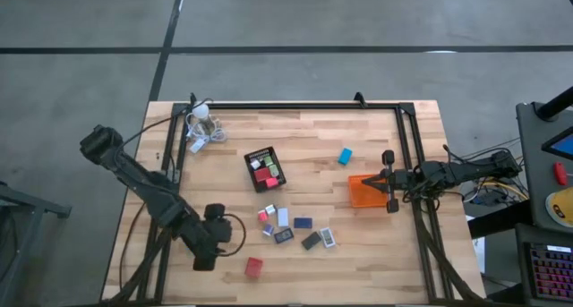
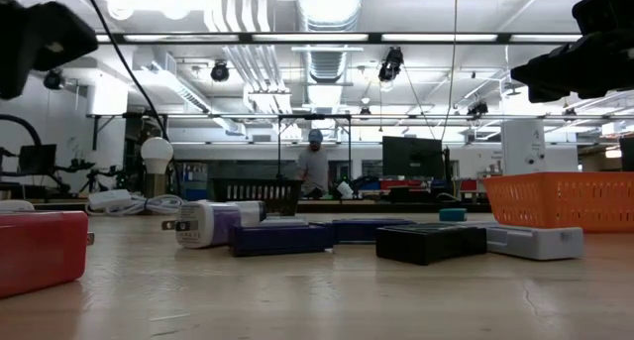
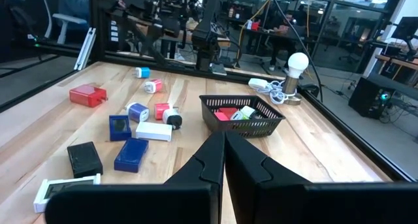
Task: Pick & Place Office items
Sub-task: Put the left pink charger adapter in the black bin
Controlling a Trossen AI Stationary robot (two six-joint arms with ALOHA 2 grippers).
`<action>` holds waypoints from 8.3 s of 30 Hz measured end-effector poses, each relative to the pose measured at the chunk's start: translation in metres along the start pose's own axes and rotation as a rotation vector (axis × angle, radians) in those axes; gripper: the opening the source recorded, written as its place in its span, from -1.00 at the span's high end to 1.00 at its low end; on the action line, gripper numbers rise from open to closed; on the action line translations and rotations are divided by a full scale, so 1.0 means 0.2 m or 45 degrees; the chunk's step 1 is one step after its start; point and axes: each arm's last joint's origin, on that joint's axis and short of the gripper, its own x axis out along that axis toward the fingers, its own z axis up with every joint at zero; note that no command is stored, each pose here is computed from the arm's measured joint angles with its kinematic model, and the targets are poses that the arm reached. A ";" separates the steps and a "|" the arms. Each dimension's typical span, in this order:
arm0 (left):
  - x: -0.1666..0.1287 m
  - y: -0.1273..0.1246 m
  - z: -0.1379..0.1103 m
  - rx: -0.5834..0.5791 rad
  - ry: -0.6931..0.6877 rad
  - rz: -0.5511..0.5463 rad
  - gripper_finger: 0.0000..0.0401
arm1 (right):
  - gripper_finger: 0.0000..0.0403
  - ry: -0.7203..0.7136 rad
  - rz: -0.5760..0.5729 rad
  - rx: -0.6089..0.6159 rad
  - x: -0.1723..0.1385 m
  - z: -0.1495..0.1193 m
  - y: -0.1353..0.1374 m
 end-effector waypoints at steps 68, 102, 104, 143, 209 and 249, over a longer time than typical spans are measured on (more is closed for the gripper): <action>0.18 0.09 -0.18 0.020 0.075 0.012 -0.18 | 0.96 0.000 0.000 0.000 0.00 0.00 0.00; 0.26 0.20 -0.25 0.194 0.055 0.172 -0.18 | 0.96 0.000 -0.001 0.000 0.00 0.00 0.00; 0.27 0.20 -0.26 0.191 0.055 0.173 -0.18 | 0.96 0.000 0.000 0.000 0.00 0.00 0.00; 0.30 0.22 -0.28 0.174 0.029 0.146 0.29 | 0.96 -0.001 -0.001 0.000 0.00 0.00 0.00; 0.29 1.06 0.25 -0.943 -0.338 0.336 0.28 | 0.96 0.000 -0.001 0.000 0.00 0.00 0.00; 0.28 1.07 0.26 -0.942 -0.316 0.298 0.06 | 0.96 0.000 0.000 0.000 0.00 0.00 0.00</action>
